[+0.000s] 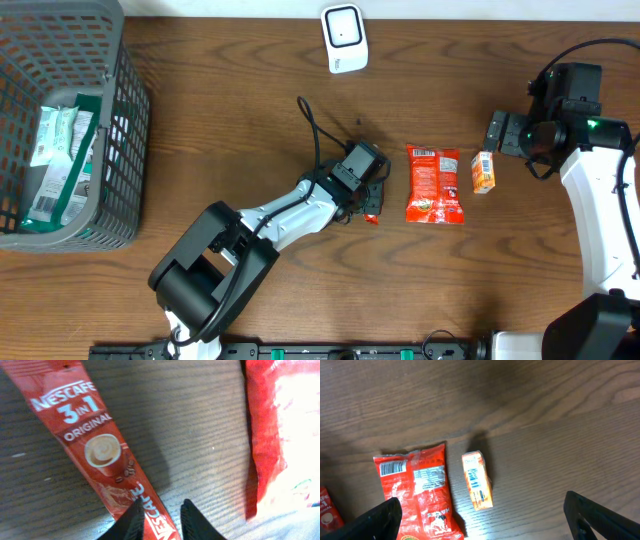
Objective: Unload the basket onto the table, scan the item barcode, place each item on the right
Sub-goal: 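Lower the Nescafe stick beside the red packet's left edge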
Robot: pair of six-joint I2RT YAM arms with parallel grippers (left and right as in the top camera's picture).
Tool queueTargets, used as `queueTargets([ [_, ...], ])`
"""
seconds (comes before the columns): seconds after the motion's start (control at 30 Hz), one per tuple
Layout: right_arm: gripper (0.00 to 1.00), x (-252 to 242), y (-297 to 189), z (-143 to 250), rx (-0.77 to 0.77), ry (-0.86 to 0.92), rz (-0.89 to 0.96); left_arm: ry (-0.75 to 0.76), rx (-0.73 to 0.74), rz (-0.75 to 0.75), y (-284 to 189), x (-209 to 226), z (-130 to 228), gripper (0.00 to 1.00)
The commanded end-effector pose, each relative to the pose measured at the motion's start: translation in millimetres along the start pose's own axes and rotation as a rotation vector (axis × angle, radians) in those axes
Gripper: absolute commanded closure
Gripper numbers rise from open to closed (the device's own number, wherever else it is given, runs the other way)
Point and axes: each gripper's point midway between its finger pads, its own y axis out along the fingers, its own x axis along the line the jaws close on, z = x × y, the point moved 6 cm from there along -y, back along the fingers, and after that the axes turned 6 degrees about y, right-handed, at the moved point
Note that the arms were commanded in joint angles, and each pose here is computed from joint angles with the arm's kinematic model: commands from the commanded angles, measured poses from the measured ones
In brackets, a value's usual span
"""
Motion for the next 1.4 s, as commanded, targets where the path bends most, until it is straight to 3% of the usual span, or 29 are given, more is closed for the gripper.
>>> queueTargets([
  [0.0,0.01,-1.0,-3.7,-3.8,-0.013,0.021,-0.004,0.118,-0.071,0.039,-26.5,-8.2,-19.3,0.69],
  [0.2,0.01,-1.0,-3.7,-3.8,-0.013,0.021,-0.004,0.099,-0.162,-0.138,-52.7,11.3,-32.5,0.69],
  [0.57,0.01,-1.0,-3.7,-3.8,-0.013,0.021,-0.004,-0.046,-0.009,-0.266,-9.6,43.4,6.4,0.71],
  [0.77,0.01,-1.0,-3.7,-3.8,-0.013,0.021,-0.004,-0.061,0.018,-0.276,3.6,48.3,13.0,0.92],
  [1.03,0.01,-1.0,-3.7,-3.8,-0.013,0.021,-0.004,-0.178,0.006,-0.270,4.0,47.1,13.5,0.93],
  [1.37,0.01,-1.0,-3.7,-3.8,-0.013,0.020,-0.004,-0.138,0.015,-0.164,9.4,17.8,18.3,0.91],
])
